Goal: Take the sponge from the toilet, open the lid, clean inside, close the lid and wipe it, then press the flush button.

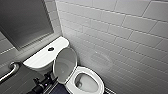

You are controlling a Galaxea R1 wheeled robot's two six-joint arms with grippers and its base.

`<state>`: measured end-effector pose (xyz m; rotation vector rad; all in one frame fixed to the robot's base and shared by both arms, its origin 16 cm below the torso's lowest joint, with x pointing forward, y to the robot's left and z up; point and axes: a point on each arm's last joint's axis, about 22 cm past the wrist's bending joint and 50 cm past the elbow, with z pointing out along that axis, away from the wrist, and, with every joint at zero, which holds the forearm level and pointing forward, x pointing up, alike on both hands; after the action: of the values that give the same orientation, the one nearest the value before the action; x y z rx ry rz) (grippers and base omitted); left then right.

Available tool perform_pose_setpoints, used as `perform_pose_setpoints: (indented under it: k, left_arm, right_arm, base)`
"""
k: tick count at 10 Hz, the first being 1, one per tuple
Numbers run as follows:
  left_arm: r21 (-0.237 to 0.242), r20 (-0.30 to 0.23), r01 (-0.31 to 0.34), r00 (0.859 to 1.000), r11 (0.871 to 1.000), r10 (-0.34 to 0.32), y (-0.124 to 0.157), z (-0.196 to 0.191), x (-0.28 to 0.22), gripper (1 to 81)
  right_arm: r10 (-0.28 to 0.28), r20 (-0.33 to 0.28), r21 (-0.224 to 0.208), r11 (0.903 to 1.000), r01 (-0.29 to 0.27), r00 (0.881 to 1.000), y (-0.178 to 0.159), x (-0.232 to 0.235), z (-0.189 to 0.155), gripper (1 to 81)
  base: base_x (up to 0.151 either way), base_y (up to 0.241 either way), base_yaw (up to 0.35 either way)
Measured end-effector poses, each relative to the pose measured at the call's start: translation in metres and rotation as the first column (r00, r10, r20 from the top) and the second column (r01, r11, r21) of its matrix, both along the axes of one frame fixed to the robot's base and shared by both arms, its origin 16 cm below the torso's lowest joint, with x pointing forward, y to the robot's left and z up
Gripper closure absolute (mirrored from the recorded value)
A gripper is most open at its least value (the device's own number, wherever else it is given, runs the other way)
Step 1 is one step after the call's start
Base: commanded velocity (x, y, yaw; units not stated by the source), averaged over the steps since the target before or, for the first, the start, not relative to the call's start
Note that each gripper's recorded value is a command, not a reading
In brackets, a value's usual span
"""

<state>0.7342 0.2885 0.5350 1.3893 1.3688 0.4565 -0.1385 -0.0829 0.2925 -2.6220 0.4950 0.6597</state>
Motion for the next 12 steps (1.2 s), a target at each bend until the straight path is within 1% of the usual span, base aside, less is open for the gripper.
perform_pose_setpoints:
  k: [1, 2, 3, 4, 5, 6, 7, 8, 9, 10, 11, 12]
  left_arm:
    - [0.025, 0.003, 0.001, 1.000, 1.000, -0.001, 0.014, -0.001, -0.006, 1.0]
    - [0.192, 0.098, 0.032, 0.994, 0.981, -0.051, 0.031, 0.000, -0.016, 1.0]
    - [0.304, 0.122, -0.073, 0.992, 0.950, 0.037, 0.101, -0.007, -0.019, 1.0]
    - [0.371, 0.132, -0.130, 0.987, 0.920, 0.087, 0.146, -0.009, -0.030, 1.0]
    - [0.363, 0.110, -0.111, 0.991, 0.925, 0.076, 0.137, -0.019, -0.043, 1.0]
    - [0.341, 0.095, -0.067, 0.995, 0.938, 0.036, 0.115, -0.027, -0.055, 1.0]
    - [0.353, 0.089, -0.026, 0.996, 0.935, -0.006, 0.108, -0.033, -0.070, 1.0]
    - [0.378, 0.090, 0.035, 0.993, 0.925, -0.074, 0.101, -0.038, -0.084, 1.0]
    - [0.399, 0.087, 0.121, 0.982, 0.909, -0.169, 0.083, -0.051, -0.102, 1.0]
    - [0.413, 0.072, 0.246, 0.951, 0.877, -0.301, 0.051, -0.071, -0.129, 1.0]
    - [0.444, 0.041, 0.390, 0.890, 0.807, -0.453, 0.023, -0.096, -0.166, 1.0]
    - [0.488, 0.005, 0.521, 0.801, 0.700, -0.599, 0.006, -0.118, -0.207, 1.0]
  right_arm:
    - [0.000, 0.001, 0.000, 1.0000, 0.000, 1.000, 0.000, 0.000, 0.000, 81.1]
    - [0.000, -0.001, 0.001, 1.0000, 0.000, 1.000, 0.000, 0.000, 0.000, 81.1]
    - [0.002, 0.002, 0.004, 1.0000, -0.002, 1.000, 0.001, 0.001, 0.000, 81.1]
    - [0.003, 0.004, 0.009, 1.0000, -0.003, 1.000, 0.003, 0.001, 0.001, 81.1]
    - [0.008, 0.007, 0.014, 0.9999, -0.008, 1.000, 0.004, 0.001, 0.001, 81.1]
    - [0.009, 0.008, 0.014, 0.9999, -0.009, 1.000, 0.004, 0.001, 0.001, 81.1]
    - [0.010, 0.010, 0.015, 0.9998, -0.011, 1.000, 0.004, 0.002, 0.001, 81.1]
    - [0.013, 0.009, 0.014, 0.9998, -0.013, 1.000, 0.003, 0.002, 0.000, 81.1]
    - [0.015, 0.009, 0.015, 0.9998, -0.015, 1.000, 0.002, 0.002, 0.000, 81.1]
    - [0.016, 0.007, 0.016, 0.9997, -0.016, 1.000, 0.002, 0.003, -0.001, 81.1]
    - [0.022, 0.004, 0.014, 0.9996, -0.022, 1.000, -0.003, 0.004, -0.002, 81.1]
    - [0.030, 0.003, 0.015, 0.9995, -0.030, 1.000, -0.009, 0.006, -0.004, 81.1]
  base:
    - [0.000, 0.000, 0.000]
    - [0.000, 0.000, 0.000]
    - [0.000, 0.000, 0.000]
    - [0.000, 0.000, 0.000]
    - [0.000, 0.000, 0.000]
    - [0.000, 0.000, 0.000]
    - [0.000, 0.000, 0.000]
    - [0.000, 0.000, 0.000]
    - [0.000, 0.000, 0.000]
    - [0.000, 0.000, 0.000]
    - [0.000, 0.000, 0.000]
    - [0.000, 0.000, 0.000]
